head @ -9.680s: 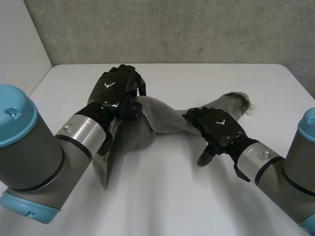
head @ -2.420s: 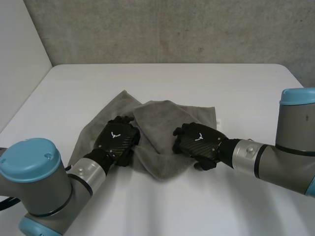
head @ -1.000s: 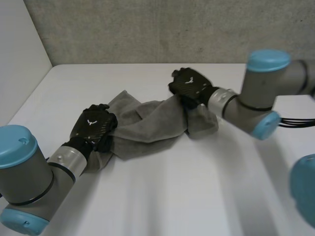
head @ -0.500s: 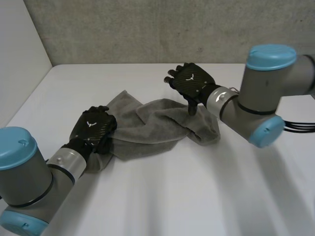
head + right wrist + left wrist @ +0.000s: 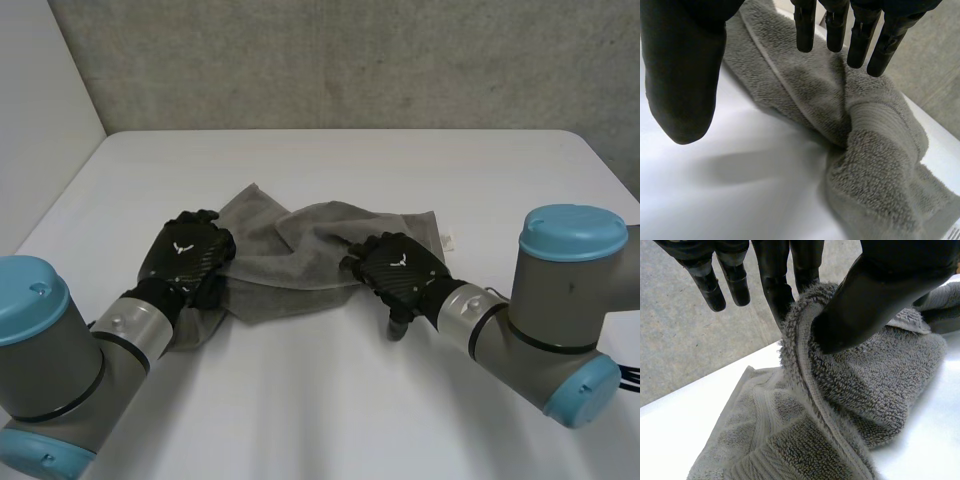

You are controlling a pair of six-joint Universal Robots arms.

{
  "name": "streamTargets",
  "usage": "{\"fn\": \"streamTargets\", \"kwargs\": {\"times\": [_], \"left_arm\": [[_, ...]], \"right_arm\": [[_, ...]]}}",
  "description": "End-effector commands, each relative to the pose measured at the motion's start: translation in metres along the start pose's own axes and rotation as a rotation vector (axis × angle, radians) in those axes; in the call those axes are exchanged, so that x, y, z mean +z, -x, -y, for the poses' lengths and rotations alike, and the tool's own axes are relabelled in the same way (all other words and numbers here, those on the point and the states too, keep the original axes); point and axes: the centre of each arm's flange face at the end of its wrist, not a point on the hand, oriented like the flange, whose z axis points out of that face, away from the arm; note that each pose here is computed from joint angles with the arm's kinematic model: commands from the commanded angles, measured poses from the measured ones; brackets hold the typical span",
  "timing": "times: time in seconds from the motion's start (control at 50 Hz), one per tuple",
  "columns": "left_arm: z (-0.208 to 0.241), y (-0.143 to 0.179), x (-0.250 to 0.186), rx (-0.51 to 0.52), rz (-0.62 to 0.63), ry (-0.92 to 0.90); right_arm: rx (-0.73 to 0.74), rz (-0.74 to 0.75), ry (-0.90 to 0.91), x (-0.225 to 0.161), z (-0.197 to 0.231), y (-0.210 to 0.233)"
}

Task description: Fold the towel.

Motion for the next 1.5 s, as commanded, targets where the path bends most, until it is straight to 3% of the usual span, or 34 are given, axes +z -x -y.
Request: {"fn": "streamTargets", "kwargs": {"times": [0.02, 0.38, 0.78, 0.94, 1.06, 1.24, 1.34, 1.5], "left_arm": [[-0.001, -0.001, -0.001, 0.000, -0.001, 0.004], [-0.001, -0.001, -0.002, 0.000, -0.001, 0.004], [-0.001, 0.000, -0.002, 0.000, 0.000, 0.006], [-0.001, 0.000, -0.002, 0.000, 0.002, 0.004], [0.000, 0.000, -0.002, -0.001, 0.002, 0.003], [-0.003, -0.007, -0.006, 0.000, -0.018, 0.013], [-0.003, -0.008, -0.006, 0.002, -0.022, 0.012], [-0.004, -0.008, -0.005, 0.003, -0.022, 0.008]], "right_arm": [[0.010, -0.017, -0.035, 0.022, 0.000, -0.008], [0.037, -0.032, -0.032, 0.075, -0.027, -0.018], [0.020, -0.042, -0.082, 0.075, -0.010, -0.024], [0.010, -0.066, -0.103, 0.055, 0.017, -0.039], [0.046, 0.014, 0.003, 0.009, 0.036, -0.026], [0.086, 0.070, 0.111, -0.048, 0.009, -0.026], [0.111, 0.029, 0.129, -0.055, -0.009, -0.034], [0.107, -0.059, 0.084, -0.065, -0.002, -0.055]]}}
